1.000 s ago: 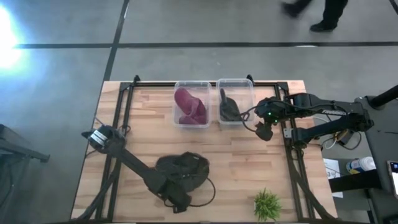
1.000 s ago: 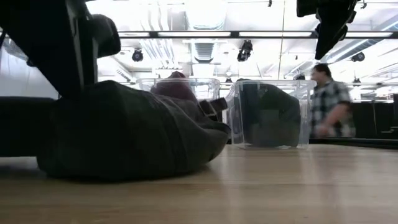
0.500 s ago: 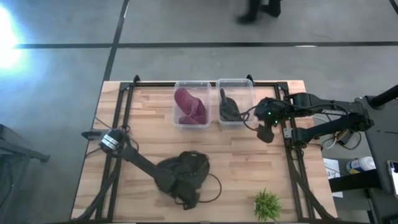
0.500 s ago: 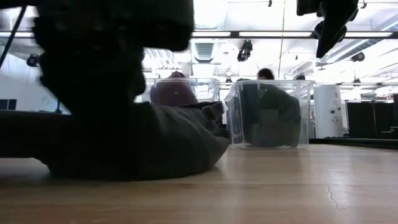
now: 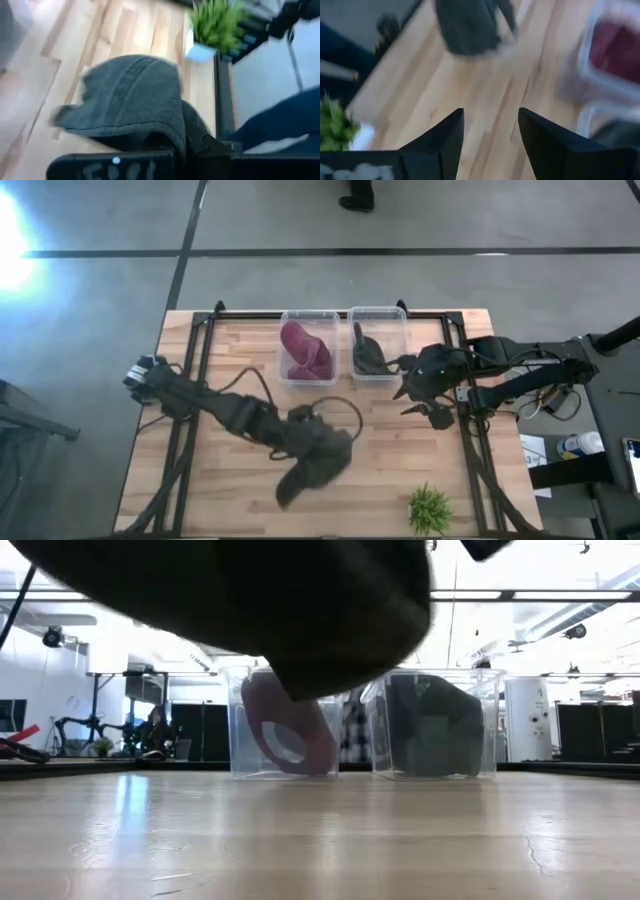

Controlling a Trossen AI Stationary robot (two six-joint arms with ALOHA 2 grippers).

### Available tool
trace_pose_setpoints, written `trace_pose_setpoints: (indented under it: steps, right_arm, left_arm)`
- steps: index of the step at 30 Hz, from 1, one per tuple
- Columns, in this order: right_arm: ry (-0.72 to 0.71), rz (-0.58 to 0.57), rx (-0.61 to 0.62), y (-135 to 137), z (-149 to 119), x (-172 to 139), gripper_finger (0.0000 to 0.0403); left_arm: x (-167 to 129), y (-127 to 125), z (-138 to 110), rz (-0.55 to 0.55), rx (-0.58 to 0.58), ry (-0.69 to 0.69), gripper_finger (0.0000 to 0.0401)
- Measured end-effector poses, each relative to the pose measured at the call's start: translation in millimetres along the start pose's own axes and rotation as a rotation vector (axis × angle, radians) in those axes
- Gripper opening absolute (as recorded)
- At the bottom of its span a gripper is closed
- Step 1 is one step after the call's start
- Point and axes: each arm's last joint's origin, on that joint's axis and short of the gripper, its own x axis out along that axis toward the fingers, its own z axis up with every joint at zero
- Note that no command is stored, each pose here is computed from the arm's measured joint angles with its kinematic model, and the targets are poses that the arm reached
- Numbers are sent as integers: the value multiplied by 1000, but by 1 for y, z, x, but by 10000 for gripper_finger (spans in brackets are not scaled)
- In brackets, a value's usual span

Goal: Pick & Place hat
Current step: Put the dark gray cap into the right transparent bin

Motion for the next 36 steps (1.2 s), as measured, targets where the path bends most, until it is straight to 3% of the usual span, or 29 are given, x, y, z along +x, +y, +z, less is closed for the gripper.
trace_pose_setpoints:
  steps: [3,6,10,15,20,28,32,36]
  right_arm:
    - [-84,-16,44,0,21,-6,176]
    - [-122,-107,152,-3,37,-16,174]
    - [-97,-262,162,-3,42,-39,173]
    - [-71,-482,226,0,32,-78,173]
    - [-137,-628,350,7,12,-116,173]
    - [-237,-713,525,15,-17,-144,173]
    - [-222,-713,555,17,-25,-145,173]
    - [-198,-715,566,17,-28,-143,173]
  left_arm:
    - [-12,11,23,14,-97,-115,1]
    - [-33,18,52,11,-142,-312,1]
    - [-61,27,88,2,-75,-543,0]
    - [-70,68,115,196,0,-656,0]
    - [-51,123,141,257,-51,-786,0]
    - [3,193,174,156,-155,-1032,0]
    - [40,212,175,179,-160,-998,0]
    - [81,228,164,235,-171,-868,1]
